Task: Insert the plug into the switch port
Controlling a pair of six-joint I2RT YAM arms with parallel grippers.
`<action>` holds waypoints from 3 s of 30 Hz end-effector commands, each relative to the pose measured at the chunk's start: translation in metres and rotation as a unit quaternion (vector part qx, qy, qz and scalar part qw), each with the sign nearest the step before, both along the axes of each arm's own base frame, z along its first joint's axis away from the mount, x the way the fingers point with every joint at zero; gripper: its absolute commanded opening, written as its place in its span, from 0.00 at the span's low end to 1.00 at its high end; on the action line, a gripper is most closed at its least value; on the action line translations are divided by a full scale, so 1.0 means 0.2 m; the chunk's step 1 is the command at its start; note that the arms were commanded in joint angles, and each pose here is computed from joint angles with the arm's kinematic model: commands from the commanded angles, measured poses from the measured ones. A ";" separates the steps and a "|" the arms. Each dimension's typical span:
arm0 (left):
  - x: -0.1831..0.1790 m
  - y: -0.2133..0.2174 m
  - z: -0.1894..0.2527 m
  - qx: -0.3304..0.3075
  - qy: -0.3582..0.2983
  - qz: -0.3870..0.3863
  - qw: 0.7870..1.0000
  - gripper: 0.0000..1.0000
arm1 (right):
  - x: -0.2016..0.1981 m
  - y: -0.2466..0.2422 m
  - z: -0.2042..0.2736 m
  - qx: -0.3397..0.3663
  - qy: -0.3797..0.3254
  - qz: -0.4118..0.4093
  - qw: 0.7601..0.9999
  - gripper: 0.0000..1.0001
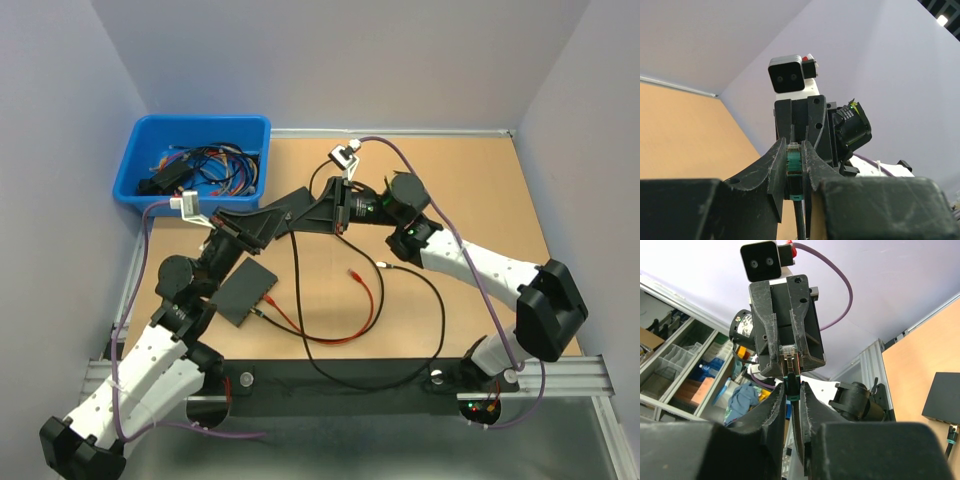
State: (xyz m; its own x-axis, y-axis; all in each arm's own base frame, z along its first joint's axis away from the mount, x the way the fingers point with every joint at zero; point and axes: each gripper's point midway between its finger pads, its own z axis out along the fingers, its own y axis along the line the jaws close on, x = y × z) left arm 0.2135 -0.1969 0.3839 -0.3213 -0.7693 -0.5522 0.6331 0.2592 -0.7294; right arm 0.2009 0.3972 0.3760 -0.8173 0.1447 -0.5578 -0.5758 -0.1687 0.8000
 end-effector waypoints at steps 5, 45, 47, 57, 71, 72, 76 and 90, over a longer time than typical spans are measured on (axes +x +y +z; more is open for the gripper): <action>-0.04 0.04 0.04 -0.024 -0.024 0.008 0.999 0.00 | -0.01 -0.01 0.06 0.027 -0.019 -0.016 0.999 0.04; 0.05 0.23 -0.23 -0.024 0.064 0.117 0.991 0.65 | 0.07 -0.07 -0.23 -0.026 0.023 -0.091 0.995 0.00; 0.09 0.22 -0.31 0.005 0.095 0.129 0.987 0.65 | 0.08 -0.10 -0.30 -0.050 0.017 -0.104 0.993 0.00; 0.34 0.18 -0.65 0.222 0.184 0.185 0.940 0.64 | 0.19 -0.36 -0.69 -0.215 0.014 -0.215 0.953 0.01; 1.06 -0.11 -0.83 0.443 0.254 0.183 0.840 0.62 | 0.21 -0.57 -0.76 -0.264 0.035 -0.295 0.918 0.00; 1.10 -0.12 -1.01 0.478 0.288 0.174 0.811 0.62 | 0.21 -0.58 -0.76 -0.265 0.035 -0.299 0.916 0.00; 1.28 -0.12 -1.10 0.487 0.325 0.176 0.791 0.62 | 0.19 -0.61 -0.74 -0.270 0.034 -0.303 0.914 0.00; 1.49 0.15 -1.42 0.466 0.418 0.200 0.754 0.62 | 0.10 -0.66 -0.78 -0.272 0.042 -0.296 0.915 0.00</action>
